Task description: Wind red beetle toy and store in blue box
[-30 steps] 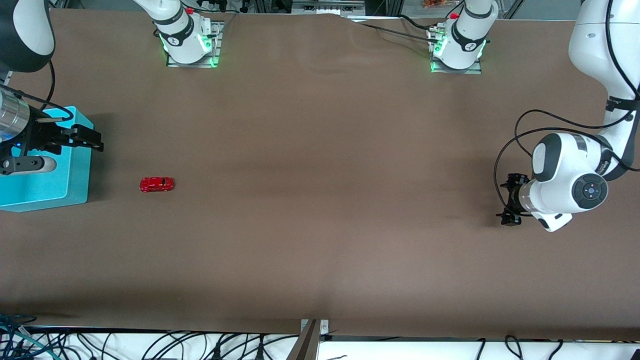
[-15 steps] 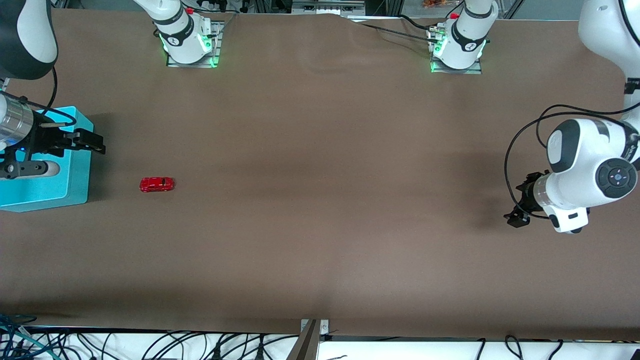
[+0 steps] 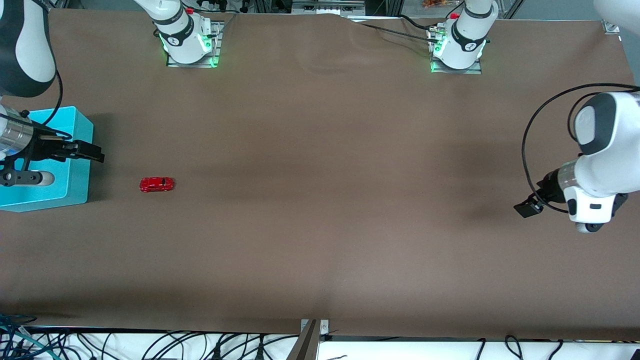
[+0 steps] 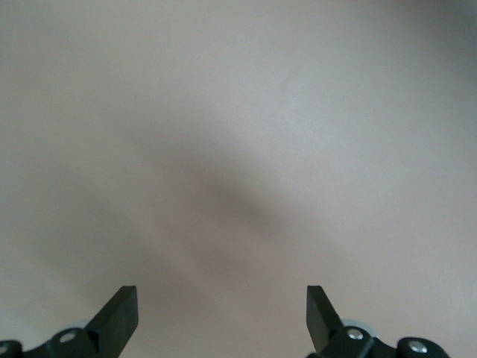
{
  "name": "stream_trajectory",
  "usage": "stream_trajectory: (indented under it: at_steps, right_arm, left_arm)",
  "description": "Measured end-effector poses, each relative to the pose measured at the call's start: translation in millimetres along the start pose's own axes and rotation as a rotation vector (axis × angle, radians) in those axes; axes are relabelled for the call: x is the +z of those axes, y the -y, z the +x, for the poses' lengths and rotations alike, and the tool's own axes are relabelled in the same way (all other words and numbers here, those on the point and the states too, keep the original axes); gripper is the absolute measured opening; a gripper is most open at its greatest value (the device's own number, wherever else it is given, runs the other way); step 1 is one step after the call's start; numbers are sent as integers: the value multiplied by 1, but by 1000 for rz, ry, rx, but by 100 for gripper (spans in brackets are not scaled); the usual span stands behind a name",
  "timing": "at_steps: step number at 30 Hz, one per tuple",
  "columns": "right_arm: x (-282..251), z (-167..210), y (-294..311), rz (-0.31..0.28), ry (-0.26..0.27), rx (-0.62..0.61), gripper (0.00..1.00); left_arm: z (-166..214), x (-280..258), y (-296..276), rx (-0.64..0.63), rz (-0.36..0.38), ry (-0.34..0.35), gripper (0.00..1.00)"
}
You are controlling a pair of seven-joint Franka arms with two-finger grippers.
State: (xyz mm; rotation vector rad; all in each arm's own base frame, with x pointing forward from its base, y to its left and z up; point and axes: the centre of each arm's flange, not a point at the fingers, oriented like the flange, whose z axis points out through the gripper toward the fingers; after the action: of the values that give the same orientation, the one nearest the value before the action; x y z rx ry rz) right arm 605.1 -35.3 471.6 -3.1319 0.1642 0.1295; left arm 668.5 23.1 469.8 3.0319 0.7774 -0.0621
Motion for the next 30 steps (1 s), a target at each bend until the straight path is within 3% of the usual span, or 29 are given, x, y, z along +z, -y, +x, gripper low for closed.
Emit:
stream_trajectory:
  at_steps: [5,12,17,25,30]
  right_arm:
    - [20,0,0,2,-21,113,100]
    - [49,-5,-1,1,-7,236,100]
    - [69,-10,-1,-1,8,269,100]
    - [120,-22,-2,9,-30,435,100]
    - [144,-32,-2,6,-20,485,100]
  left_arm:
    - [-2,-7,-4,86,-6,-5,100]
    - [-6,-29,-7,169,-3,1,100]
    - [-7,-41,-6,199,-5,-7,100]
    - [-10,-43,-10,219,-5,-6,100]
    - [-12,-42,-14,237,-3,-3,100]
